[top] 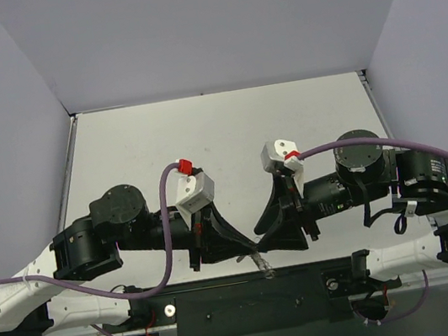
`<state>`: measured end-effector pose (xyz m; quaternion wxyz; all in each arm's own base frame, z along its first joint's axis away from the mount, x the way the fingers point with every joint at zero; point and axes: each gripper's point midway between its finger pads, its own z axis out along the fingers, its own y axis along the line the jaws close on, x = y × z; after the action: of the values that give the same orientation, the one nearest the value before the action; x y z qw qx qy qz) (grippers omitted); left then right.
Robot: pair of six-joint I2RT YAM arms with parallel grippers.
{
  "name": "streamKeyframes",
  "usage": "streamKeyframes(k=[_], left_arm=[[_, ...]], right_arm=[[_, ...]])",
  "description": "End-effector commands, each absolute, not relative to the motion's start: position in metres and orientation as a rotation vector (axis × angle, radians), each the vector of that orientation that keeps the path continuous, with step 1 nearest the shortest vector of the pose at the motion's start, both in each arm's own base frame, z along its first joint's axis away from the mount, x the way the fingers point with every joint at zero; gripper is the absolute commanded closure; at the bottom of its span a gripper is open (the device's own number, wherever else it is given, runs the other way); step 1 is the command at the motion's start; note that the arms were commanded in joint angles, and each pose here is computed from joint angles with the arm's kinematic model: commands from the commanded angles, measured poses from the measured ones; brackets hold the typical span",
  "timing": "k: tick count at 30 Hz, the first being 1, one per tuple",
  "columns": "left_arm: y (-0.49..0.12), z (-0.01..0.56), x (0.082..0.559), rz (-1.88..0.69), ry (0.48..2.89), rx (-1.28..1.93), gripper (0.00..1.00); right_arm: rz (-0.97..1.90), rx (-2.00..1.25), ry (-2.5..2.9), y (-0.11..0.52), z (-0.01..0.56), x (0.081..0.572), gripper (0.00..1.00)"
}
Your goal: Remove the keys from the keyring
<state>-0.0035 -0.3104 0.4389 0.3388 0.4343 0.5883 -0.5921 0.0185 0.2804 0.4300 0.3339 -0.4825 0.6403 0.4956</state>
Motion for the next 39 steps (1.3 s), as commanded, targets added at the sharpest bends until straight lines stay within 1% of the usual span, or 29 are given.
streamKeyframes(k=[1, 2, 3, 4, 5, 7, 12, 18, 26, 32, 39], left_arm=[[-0.307, 0.468, -0.005, -1.596, 1.423, 1.085, 1.00], [-0.306, 0.468, -0.005, -1.595, 1.425, 1.081, 1.00], [-0.307, 0.468, -0.004, -1.593, 1.428, 1.079, 1.00], [-0.306, 0.468, -0.004, -1.590, 1.428, 1.074, 1.00], [-0.307, 0.467, -0.003, -1.587, 1.431, 1.072, 1.00], [-0.307, 0.467, -0.002, -1.585, 1.432, 1.062, 1.00], [-0.312, 0.464, 0.002, -1.582, 1.450, 1.039, 1.00], [-0.316, 0.447, 0.014, -1.485, 1.568, 1.034, 1.00], [-0.317, 0.410, 0.016, -1.339, 1.781, 1.157, 1.00], [-0.316, 0.384, 0.010, -1.312, 1.893, 1.252, 1.00], [-0.322, 0.375, 0.011, -1.295, 1.933, 1.273, 1.00]], right_arm=[[1.355, -1.229, 1.618, 0.286, 0.442, 0.016, 0.71], [1.357, -1.225, 1.612, 0.285, 0.443, 0.016, 0.74], [1.361, -1.215, 1.609, 0.285, 0.444, 0.017, 0.81], [1.361, -1.206, 1.605, 0.284, 0.446, 0.017, 0.86], [1.361, -1.198, 1.604, 0.282, 0.446, 0.017, 0.93], [1.357, -1.189, 1.607, 0.281, 0.446, 0.018, 1.00], [1.357, -1.173, 1.623, 0.277, 0.443, 0.017, 1.00], [1.306, -1.207, 1.715, 0.270, 0.430, 0.017, 1.00], [1.084, -1.368, 1.926, 0.257, 0.387, 0.021, 1.00], [1.055, -1.409, 1.961, 0.257, 0.374, 0.019, 1.00], [1.015, -1.406, 1.975, 0.259, 0.369, 0.024, 1.00]])
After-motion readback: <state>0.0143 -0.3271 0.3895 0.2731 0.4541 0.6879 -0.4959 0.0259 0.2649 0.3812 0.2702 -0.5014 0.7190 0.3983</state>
